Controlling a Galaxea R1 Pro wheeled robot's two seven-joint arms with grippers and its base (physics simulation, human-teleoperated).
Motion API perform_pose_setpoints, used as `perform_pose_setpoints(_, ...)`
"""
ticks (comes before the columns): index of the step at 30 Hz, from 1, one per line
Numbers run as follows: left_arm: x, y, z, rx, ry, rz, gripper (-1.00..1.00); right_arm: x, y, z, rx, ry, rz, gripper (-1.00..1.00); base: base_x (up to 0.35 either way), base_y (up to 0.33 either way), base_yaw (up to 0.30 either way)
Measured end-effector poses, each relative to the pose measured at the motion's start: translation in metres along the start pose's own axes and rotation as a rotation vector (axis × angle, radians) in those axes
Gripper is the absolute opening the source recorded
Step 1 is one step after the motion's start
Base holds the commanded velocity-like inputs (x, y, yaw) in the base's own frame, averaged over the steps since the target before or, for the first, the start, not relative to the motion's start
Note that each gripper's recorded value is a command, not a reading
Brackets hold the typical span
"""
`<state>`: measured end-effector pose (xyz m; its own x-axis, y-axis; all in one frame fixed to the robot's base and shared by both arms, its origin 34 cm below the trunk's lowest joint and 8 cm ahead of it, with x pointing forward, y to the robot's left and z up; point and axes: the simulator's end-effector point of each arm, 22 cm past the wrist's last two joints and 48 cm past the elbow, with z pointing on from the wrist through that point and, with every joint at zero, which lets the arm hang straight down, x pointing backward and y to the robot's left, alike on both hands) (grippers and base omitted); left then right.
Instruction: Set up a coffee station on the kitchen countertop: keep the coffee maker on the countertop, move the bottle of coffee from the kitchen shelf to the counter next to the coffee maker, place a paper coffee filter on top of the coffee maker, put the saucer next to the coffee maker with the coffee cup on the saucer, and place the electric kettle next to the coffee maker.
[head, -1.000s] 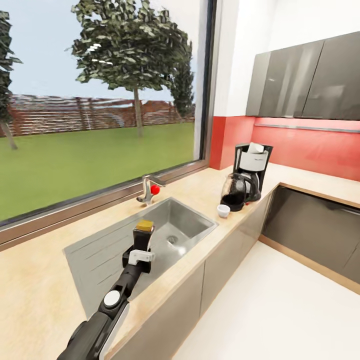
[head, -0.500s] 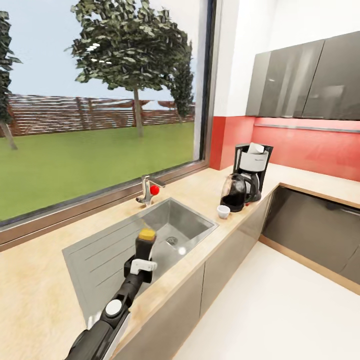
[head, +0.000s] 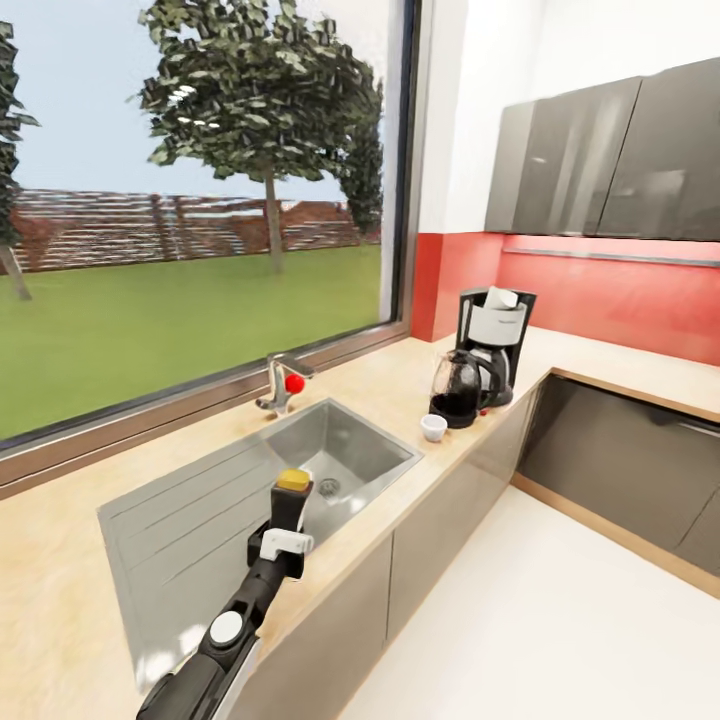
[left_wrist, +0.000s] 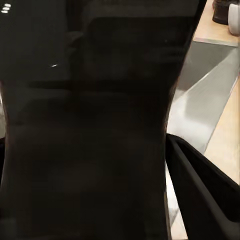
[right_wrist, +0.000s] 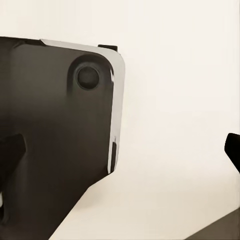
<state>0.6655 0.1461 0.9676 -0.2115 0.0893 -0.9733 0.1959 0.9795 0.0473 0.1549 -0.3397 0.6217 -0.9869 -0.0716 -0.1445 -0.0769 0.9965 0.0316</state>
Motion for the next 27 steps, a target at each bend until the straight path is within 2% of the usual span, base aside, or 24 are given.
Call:
perform_pose_setpoints(9,-0.0002,-0.0013,0.0,0.002,0.0,-0.001,-1.0,0.0003,0.0,0.0,0.0,0.001,0.0,1.0,0.258,-0.168,-0.156)
perform_pose_setpoints(15,-0.0002,-0.0003,-0.0001,0.0,0.0,-0.002,-1.0,0.0001,0.0,0.0,0.0,0.0,0.0,1.0,0.269,-0.162,-0.031)
perform_pose_setpoints(27,-0.0038,-0.003,0.0004,-0.003,-0.019,-0.005,-1.0,-0.0005,-0.0002,0.0001,0.0,0.0,0.001,1.0,-0.043,-0.259,-0.036)
